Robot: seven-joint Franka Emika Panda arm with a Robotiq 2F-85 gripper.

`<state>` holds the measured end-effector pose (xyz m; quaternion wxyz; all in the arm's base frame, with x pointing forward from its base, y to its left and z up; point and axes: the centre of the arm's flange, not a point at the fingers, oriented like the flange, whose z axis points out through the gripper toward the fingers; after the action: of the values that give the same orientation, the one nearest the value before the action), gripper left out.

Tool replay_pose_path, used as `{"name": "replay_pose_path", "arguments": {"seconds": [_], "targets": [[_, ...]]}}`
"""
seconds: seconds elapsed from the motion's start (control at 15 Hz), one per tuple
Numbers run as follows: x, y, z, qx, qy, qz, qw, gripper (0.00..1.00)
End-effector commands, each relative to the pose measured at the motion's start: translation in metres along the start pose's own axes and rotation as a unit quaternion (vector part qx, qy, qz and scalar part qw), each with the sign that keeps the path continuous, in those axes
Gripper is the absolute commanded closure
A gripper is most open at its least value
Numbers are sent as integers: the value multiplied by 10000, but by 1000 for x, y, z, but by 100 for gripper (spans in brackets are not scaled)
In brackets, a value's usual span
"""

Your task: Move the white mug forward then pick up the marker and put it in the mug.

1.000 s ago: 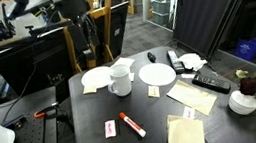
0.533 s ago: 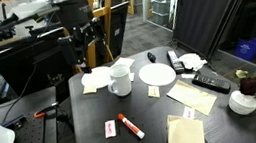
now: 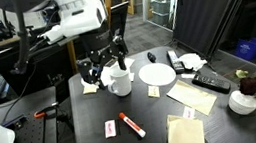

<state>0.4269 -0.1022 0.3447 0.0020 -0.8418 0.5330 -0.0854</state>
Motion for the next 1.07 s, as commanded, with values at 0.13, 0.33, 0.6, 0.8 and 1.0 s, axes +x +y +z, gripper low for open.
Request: {"name": "replay_pose_path", "arguments": {"seconds": [0.13, 0.33, 0.6, 0.8, 1.0], "targets": [[17, -16, 44, -406, -22, 578, 9975, 0], [24, -15, 65, -611, -42, 728, 9955, 0], [29, -15, 92, -796, -42, 866, 9930, 0], [28, -13, 115, -858, -68, 872, 9925, 0], [27, -12, 131, -895, -55, 874, 9921, 0]]}}
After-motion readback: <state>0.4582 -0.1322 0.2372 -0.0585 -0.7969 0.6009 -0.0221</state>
